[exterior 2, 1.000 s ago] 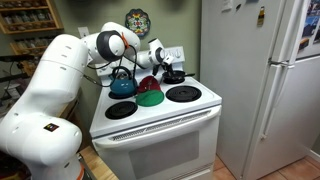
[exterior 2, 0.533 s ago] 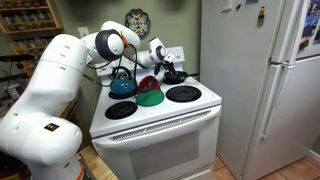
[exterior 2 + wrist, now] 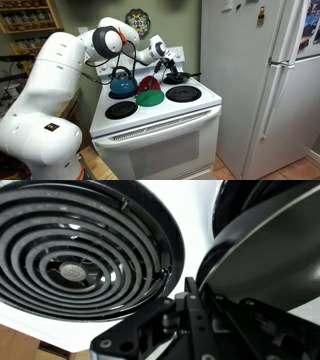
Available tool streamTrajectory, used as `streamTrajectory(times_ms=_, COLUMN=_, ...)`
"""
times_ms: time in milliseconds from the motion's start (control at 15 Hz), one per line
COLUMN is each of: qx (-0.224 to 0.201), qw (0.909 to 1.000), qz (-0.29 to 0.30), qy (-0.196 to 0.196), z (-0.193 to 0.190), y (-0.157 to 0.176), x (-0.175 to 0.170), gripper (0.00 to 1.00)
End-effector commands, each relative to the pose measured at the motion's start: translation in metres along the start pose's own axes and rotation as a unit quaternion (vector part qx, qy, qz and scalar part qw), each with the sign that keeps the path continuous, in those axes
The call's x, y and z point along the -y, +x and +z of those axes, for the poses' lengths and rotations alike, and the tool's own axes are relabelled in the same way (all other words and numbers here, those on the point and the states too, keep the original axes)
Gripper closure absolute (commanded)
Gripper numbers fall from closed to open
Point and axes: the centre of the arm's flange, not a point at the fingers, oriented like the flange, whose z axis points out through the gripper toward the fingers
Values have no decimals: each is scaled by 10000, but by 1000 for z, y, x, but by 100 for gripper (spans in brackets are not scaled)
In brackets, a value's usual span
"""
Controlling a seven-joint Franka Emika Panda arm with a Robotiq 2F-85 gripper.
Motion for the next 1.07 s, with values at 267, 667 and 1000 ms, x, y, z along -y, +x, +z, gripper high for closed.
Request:
streamTrajectory(times_ms=267, qx=183, qw=9961, qz=105, qy=-854, z=6, y=-15, x=-19, gripper=99)
streamTrajectory(times_ms=667, qx=115, qw=9986, qz=248, qy=-464, z=-11, y=-4, x=-6, gripper=95)
streamTrajectory(times_ms=1000, qx=78, qw=9982, qz=285, qy=-530, z=-10, y=-3, x=-10, gripper=99)
